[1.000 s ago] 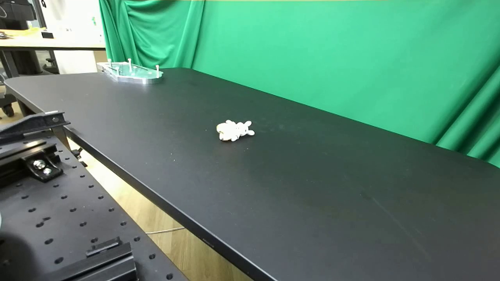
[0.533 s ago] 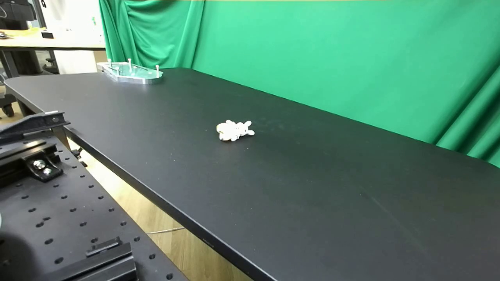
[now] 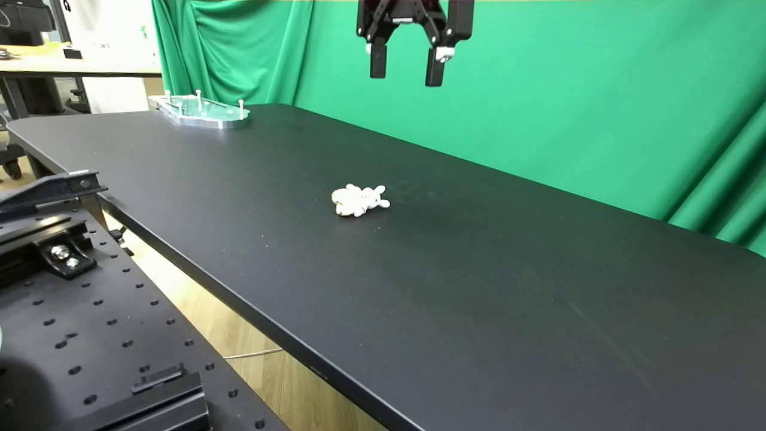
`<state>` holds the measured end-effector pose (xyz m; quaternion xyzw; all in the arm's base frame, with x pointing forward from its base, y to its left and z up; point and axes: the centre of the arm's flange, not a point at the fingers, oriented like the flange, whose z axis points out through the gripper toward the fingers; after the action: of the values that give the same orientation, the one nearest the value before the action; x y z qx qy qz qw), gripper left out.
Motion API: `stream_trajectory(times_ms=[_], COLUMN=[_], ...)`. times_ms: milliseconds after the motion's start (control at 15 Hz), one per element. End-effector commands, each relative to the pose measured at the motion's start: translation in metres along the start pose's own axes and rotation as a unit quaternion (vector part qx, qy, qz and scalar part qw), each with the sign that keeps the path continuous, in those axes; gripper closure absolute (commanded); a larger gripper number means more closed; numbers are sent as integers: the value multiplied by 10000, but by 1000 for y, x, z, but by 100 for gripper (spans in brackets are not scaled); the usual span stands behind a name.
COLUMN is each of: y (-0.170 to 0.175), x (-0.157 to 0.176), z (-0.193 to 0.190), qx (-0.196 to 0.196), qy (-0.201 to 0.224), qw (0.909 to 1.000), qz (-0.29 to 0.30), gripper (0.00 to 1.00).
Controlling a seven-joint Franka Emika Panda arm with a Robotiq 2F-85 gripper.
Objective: Move the white object forward
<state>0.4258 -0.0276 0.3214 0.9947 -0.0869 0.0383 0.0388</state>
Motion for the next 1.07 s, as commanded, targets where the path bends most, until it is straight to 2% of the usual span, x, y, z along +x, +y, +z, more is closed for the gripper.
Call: stream_trajectory(times_ms=[0, 200, 333, 667, 1000], y=[-4, -7, -9, -13, -23], x=[0, 0, -5, 19, 38], z=[5, 8, 12, 68, 120], qx=[5, 9, -156, -111, 13], qy=[-22, -33, 9, -438, -561], qw=[10000, 10000, 9999, 9989, 9981], qz=[-3, -7, -5, -107, -250], gripper=[0, 0, 0, 0, 0])
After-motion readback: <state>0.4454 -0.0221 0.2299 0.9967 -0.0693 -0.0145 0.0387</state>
